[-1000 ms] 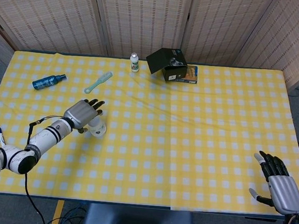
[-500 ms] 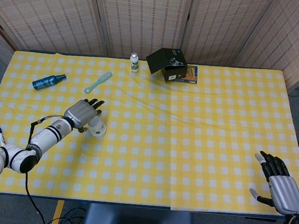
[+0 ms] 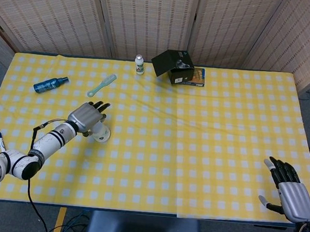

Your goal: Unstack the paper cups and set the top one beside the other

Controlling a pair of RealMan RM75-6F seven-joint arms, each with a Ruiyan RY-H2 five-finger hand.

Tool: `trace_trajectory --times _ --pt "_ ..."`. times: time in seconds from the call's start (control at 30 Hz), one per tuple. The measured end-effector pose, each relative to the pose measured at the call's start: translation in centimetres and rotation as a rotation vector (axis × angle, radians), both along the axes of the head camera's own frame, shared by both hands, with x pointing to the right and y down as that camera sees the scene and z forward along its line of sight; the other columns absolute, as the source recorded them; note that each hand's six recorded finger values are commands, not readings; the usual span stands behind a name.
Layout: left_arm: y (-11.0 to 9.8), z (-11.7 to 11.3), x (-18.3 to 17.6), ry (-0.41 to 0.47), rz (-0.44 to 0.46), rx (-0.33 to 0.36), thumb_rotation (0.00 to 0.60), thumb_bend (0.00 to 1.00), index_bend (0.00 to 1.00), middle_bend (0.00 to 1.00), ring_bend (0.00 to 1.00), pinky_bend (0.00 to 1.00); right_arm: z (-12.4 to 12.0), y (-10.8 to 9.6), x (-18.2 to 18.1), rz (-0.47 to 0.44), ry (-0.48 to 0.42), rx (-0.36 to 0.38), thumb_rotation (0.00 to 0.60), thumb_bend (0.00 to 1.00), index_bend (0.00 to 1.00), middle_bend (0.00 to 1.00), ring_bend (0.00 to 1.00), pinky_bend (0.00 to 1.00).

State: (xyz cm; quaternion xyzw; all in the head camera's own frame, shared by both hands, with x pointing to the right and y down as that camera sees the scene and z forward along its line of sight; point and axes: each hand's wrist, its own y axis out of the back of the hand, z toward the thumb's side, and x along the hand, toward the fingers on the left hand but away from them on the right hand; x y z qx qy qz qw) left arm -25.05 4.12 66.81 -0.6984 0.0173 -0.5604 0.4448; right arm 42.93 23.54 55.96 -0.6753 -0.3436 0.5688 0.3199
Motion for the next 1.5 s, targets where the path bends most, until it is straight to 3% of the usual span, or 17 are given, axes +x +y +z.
trace_trajectory --times 0.5,0.93,1.33,1.5 --pt "-0.8 -2.2 0.1 -0.005 0.000 0.035 0.600 0.29 0.40 0.00 0.00 0.25 -0.2 0.0 -0.2 -0.008 -0.009 0.002 0.600 0.22 0.00 0.00 0.00 0.00" --pt "-1.3 -6.1 1.6 -0.008 0.021 0.107 0.600 0.29 0.40 0.00 0.00 0.25 -0.9 0.3 -0.3 -0.018 -0.026 0.016 0.600 0.22 0.00 0.00 0.00 0.00" --pt "-2.4 -10.7 0.0 -0.045 -0.032 0.184 0.600 0.29 0.40 0.00 0.00 0.25 -1.2 0.6 -0.6 -0.029 -0.032 0.019 0.600 0.22 0.00 0.00 0.00 0.00" --pt "-2.3 -10.5 -1.3 -0.059 -0.059 0.182 0.600 0.29 0.40 0.00 0.00 0.25 -1.1 0.6 -0.6 -0.031 -0.031 0.015 0.600 0.22 0.00 0.00 0.00 0.00"
